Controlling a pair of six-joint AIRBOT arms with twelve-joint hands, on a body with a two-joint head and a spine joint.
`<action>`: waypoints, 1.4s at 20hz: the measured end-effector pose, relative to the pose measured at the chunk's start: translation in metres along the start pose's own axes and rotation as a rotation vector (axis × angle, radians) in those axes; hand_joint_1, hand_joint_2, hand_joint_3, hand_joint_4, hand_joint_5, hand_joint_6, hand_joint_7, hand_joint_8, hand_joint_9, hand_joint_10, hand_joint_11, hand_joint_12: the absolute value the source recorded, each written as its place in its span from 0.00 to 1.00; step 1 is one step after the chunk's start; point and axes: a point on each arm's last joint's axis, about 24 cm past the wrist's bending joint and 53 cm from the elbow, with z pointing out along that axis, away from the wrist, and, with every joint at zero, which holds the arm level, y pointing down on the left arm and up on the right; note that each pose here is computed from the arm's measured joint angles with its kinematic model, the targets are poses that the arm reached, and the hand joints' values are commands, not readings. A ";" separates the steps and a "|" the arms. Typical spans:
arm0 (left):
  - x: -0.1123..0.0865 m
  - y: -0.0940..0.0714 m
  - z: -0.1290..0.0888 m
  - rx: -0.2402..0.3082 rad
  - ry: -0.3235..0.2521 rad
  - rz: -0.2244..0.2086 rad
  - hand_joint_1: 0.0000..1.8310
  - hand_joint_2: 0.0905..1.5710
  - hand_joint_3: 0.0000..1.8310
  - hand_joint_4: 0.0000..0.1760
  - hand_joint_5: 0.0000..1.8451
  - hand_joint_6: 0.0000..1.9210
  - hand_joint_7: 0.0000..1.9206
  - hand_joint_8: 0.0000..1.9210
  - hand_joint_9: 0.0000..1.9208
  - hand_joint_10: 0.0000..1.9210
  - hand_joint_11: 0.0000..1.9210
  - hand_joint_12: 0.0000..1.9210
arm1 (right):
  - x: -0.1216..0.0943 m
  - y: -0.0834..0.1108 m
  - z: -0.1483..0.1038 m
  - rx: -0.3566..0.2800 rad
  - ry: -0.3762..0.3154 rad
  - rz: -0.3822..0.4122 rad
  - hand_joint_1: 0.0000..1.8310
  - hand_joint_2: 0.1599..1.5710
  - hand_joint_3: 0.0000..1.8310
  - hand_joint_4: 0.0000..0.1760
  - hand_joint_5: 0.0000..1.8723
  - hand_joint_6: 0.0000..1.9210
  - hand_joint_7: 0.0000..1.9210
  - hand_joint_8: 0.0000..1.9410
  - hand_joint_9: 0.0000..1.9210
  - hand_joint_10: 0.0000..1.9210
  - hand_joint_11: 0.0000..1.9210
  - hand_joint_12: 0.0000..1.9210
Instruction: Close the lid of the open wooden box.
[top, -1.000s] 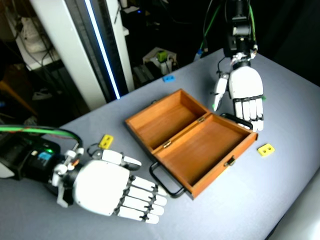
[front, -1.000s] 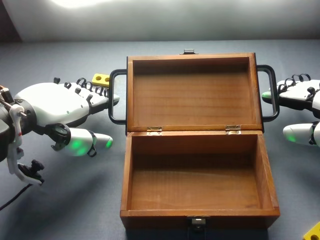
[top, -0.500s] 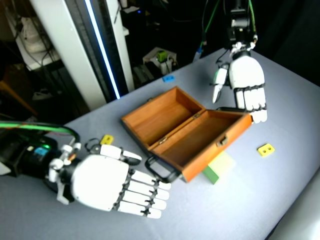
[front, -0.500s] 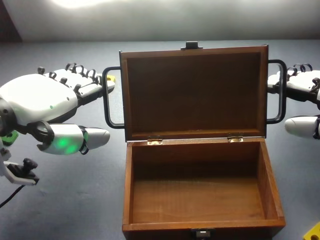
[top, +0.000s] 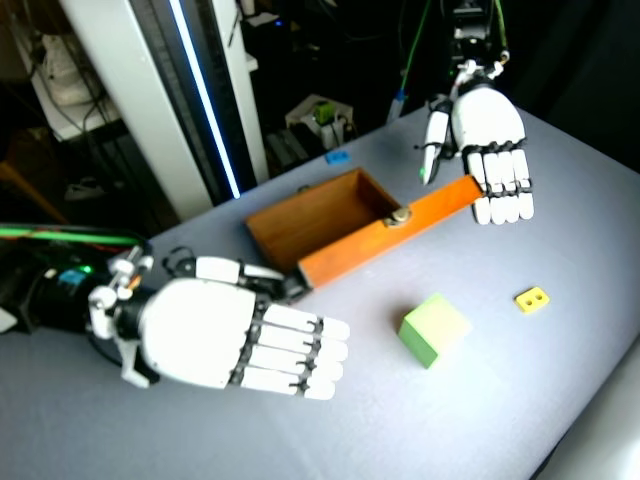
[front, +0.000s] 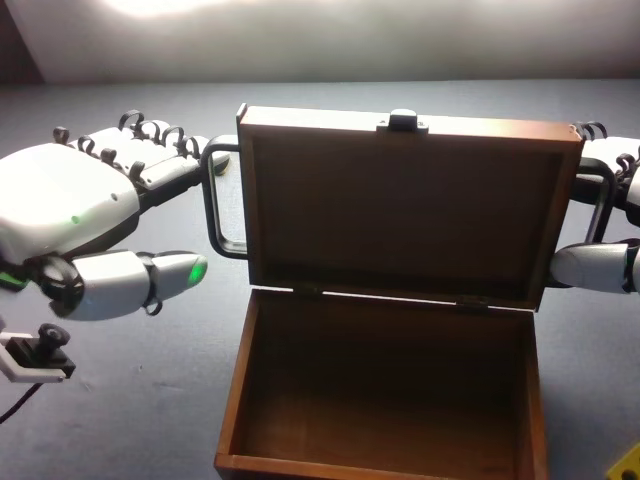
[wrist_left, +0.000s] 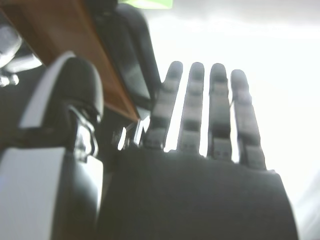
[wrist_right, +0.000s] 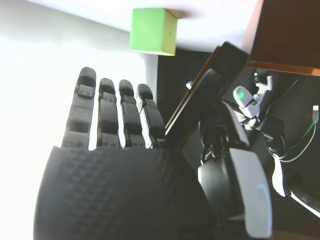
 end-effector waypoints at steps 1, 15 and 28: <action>-0.001 -0.002 -0.002 0.005 -0.004 -0.003 0.02 0.90 0.00 0.00 0.02 0.00 0.04 0.00 0.07 0.01 0.04 0.01 | 0.000 0.002 -0.002 -0.006 -0.002 0.003 0.06 0.80 0.00 0.00 0.03 0.00 0.02 0.00 0.00 0.00 0.07 0.01; 0.006 -0.001 -0.023 -0.006 -0.009 -0.042 0.00 0.91 0.00 0.00 0.03 0.00 0.03 0.00 0.04 0.00 0.03 0.02 | 0.031 0.018 -0.031 -0.061 0.066 0.045 0.16 0.76 0.00 0.00 0.01 0.00 0.01 0.00 0.01 0.00 0.06 0.01; 0.014 0.001 -0.029 -0.016 -0.001 -0.071 0.00 0.91 0.00 0.00 0.02 0.00 0.01 0.00 0.01 0.00 0.01 0.02 | 0.031 0.019 -0.034 -0.059 0.051 0.072 0.20 0.71 0.00 0.15 0.00 0.00 0.00 0.00 0.00 0.00 0.03 0.01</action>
